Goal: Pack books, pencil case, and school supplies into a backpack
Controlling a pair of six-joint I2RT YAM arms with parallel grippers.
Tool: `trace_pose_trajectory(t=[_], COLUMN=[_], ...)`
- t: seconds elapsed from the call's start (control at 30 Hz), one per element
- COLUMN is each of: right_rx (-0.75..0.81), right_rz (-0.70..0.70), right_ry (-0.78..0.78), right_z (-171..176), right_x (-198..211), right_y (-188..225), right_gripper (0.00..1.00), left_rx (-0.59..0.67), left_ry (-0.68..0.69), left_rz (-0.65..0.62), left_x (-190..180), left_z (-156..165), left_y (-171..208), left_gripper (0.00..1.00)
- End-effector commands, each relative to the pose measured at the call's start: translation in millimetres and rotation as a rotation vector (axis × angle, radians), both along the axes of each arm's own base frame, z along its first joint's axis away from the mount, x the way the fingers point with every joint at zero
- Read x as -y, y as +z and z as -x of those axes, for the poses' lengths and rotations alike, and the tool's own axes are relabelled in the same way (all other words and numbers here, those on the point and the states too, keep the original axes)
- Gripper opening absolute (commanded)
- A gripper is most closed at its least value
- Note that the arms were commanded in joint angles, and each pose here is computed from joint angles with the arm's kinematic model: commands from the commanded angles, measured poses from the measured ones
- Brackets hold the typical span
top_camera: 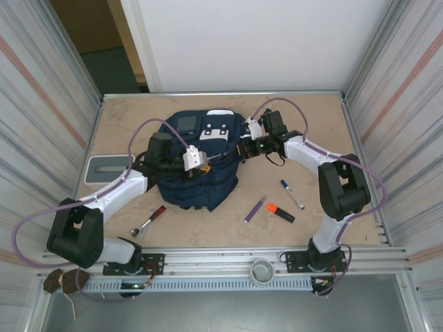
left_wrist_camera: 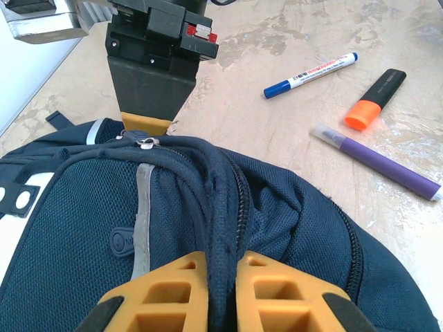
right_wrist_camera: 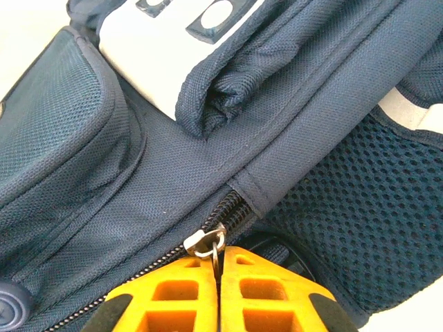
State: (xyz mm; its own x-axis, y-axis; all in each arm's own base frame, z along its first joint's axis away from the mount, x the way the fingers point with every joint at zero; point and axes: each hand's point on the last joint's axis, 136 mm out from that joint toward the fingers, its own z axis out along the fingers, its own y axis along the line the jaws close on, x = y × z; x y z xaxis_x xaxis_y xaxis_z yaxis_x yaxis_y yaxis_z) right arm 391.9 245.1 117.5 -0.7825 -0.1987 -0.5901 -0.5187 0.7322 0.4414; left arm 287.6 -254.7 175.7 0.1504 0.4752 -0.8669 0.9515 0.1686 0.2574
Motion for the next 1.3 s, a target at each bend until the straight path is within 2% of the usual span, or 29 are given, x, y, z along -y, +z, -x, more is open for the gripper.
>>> trace_pose_trajectory(t=[0.0, 0.07, 0.17, 0.27, 0.47, 0.6, 0.7, 0.8, 0.83, 0.9, 0.97, 1.0, 1.13, 1.27], right_rx=[0.03, 0.048, 0.046, 0.021, -0.041, -0.085, -0.115, -0.144, -0.15, -0.147, -0.133, -0.126, -0.101, -0.087], right_rz=[0.096, 0.038, -0.076, -0.152, -0.094, -0.111, -0.098, -0.097, -0.096, -0.084, -0.075, -0.076, -0.086, -0.088], right_ry=[-0.185, -0.153, -0.131, -0.164, -0.356, -0.377, -0.391, -0.398, -0.402, -0.423, -0.449, -0.46, -0.508, -0.541], right_z=[-23.4, -15.5, -7.3, -11.6, -48.7, -72.2, -87.4, -96.5, -97.4, -98.0, -96.3, -95.2, -85.9, -70.8], right_x=[51.2, 46.6, 45.1, 50.4, 66.8, 55.2, 48.7, 45.8, 46.5, 53.9, 65.2, 71.0, 97.5, 117.9], right_y=[1.1, 12.6, 29.6, 36.0, 13.0, -2.4, -16.7, -29.5, -32.1, -34.2, -32.1, -30.1, -19.1, -10.0], right_gripper=[0.1, 0.15, 0.27, 0.37, 0.52, 0.64, 0.66, 0.57, 0.5, 0.29, 0.15, 0.11, 0.03, 0.0], left_rx=[0.055, 0.051, 0.05, 0.045, 0.042, 0.037, 0.034, 0.031, 0.029, 0.024, 0.014, 0.009, 0.001, 0.012], left_ry=[-0.117, -0.113, -0.109, -0.109, -0.113, -0.117, -0.119, -0.121, -0.12, -0.111, -0.094, -0.087, -0.06, 0.014], left_rz=[0.109, 0.106, 0.105, 0.103, 0.104, 0.103, 0.102, 0.101, 0.101, 0.095, 0.076, 0.066, 0.029, -0.04], left_x=[11.1, 11.0, 11.0, 11.6, 13.4, 15.5, 16.6, 18.0, 18.6, 20.0, 21.7, 22.3, 26.1, 26.5], left_z=[15.5, 14.9, 13.6, 13.3, 13.3, 13.5, 13.2, 12.3, 11.6, 8.2, 3.8, 2.0, -5.6, -21.7], left_y=[40.1, 38.3, 37.8, 36.5, 36.5, 35.5, 34.8, 34.1, 33.3, 31.5, 27.5, 25.4, 17.3, 5.0], left_gripper=[0.1, 0.1, 0.1, 0.11, 0.11, 0.11, 0.11, 0.12, 0.12, 0.15, 0.15, 0.16, 0.16, 0.15])
